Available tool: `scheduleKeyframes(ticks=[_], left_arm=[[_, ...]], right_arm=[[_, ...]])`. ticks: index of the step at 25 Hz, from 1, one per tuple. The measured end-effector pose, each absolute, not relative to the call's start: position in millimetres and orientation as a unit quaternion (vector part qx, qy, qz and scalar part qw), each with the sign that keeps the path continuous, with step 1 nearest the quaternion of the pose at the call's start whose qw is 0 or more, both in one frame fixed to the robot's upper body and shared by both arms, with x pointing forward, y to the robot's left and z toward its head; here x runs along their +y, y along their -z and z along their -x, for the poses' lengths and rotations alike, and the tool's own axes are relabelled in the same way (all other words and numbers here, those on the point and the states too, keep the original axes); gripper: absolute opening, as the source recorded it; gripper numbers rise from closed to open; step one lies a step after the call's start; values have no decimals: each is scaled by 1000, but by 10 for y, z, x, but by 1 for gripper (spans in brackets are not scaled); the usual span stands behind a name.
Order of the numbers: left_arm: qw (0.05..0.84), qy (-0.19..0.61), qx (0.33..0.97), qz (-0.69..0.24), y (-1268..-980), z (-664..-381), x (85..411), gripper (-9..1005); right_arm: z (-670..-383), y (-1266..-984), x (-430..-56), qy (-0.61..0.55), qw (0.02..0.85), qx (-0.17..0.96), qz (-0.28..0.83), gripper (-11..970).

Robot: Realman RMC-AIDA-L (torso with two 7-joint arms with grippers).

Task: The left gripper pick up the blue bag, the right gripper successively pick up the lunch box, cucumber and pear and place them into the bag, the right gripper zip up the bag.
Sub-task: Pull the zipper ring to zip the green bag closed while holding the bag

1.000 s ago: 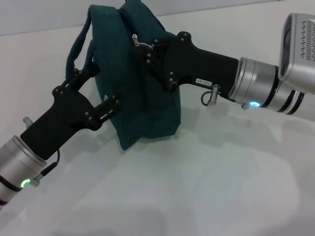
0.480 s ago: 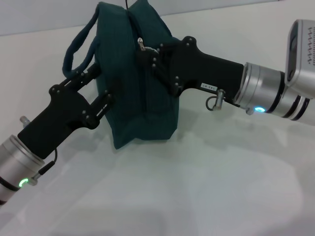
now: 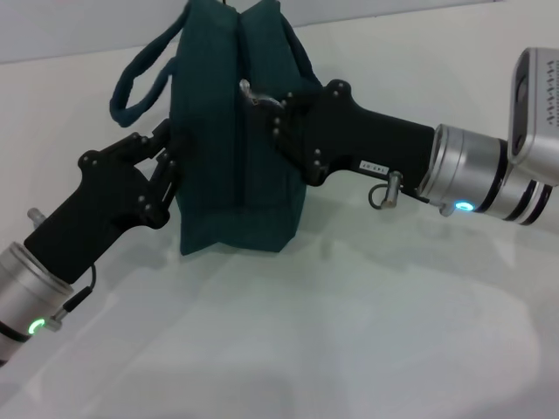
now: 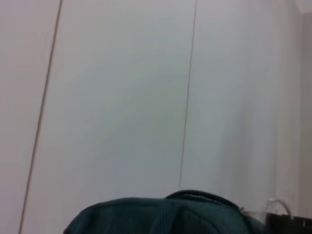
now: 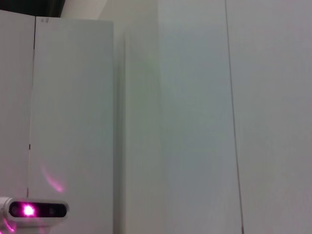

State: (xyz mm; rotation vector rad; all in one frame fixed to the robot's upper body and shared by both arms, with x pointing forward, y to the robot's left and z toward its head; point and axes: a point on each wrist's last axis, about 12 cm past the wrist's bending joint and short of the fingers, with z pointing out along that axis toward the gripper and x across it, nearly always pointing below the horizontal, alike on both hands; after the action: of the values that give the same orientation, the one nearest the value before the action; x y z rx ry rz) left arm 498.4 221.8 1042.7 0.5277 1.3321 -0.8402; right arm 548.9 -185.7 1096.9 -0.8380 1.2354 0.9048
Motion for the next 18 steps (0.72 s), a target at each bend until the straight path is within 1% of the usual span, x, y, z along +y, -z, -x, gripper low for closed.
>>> scheduleKeyframes(ticks=[6, 7, 12, 16, 18], left_arm=[[677, 370, 593, -229, -10422, -4978, 2236, 108], [677, 370, 593, -229, -10421, -4975, 2238, 103], [680, 368, 591, -230, -10430, -4981, 2247, 78], [683, 365, 588, -234, -10446, -4994, 2270, 58], [684, 364, 587, -236, -10450, -4997, 2274, 53]], right_arm=[[-5442, -10940, -1865, -406, 635, 540, 374, 76], [-5435, -10940, -1868, -408, 635, 539, 373, 76], [-5378, -10899, -1930, -414, 632, 545, 363, 183], [-5339, -10865, -2009, -409, 636, 553, 350, 434], [-5333, -10870, -2024, -409, 637, 551, 349, 432]])
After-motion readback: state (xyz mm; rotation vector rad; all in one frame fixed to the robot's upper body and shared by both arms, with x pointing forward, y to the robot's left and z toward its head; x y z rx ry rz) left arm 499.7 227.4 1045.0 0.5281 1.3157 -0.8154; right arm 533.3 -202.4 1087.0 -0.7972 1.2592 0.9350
